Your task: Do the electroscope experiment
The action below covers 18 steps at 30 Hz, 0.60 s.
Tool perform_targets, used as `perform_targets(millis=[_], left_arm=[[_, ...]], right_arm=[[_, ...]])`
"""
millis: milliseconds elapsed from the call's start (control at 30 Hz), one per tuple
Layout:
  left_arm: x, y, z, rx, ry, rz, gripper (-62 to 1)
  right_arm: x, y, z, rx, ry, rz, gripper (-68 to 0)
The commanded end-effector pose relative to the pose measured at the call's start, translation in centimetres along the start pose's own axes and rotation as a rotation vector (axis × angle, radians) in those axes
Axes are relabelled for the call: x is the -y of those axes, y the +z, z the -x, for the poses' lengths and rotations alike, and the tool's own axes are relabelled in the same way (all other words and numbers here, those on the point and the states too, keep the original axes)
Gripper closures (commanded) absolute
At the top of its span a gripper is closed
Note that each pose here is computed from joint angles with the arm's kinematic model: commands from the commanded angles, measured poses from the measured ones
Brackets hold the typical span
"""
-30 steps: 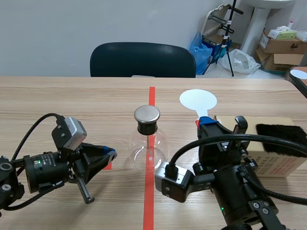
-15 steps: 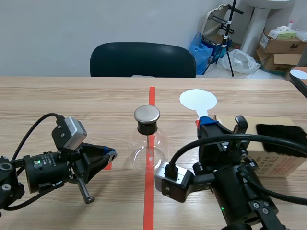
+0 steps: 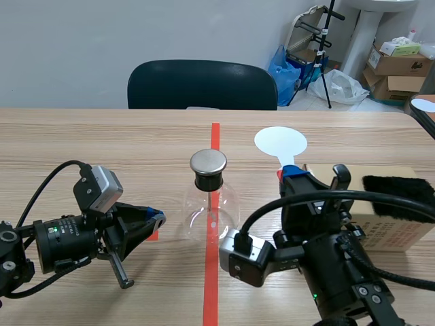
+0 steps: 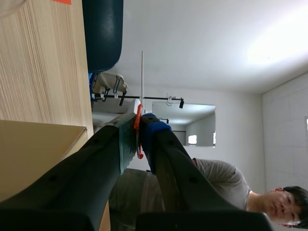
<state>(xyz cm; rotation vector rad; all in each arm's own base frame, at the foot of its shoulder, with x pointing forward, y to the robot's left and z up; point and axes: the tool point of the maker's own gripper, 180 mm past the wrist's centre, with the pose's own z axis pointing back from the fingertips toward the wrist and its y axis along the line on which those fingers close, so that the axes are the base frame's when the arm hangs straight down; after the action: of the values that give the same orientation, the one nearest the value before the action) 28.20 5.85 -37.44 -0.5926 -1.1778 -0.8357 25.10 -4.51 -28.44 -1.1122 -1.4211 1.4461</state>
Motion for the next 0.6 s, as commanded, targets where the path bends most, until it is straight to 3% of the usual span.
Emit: perform_targets(millis=[0, 567], left_arm=[[-0.3, -0.3, -1.3, 0.048, -0.003, -0.007, -3.2], [-0.3, -0.3, -1.3, 0.048, -0.003, -0.007, -3.2]], right_arm=[[0.7, -0.4, 0.1, 0.017, 0.011, 0.029, -1.0], [0.6, 0.7, -5.8, 0.35, 0.017, 0.027, -1.0]])
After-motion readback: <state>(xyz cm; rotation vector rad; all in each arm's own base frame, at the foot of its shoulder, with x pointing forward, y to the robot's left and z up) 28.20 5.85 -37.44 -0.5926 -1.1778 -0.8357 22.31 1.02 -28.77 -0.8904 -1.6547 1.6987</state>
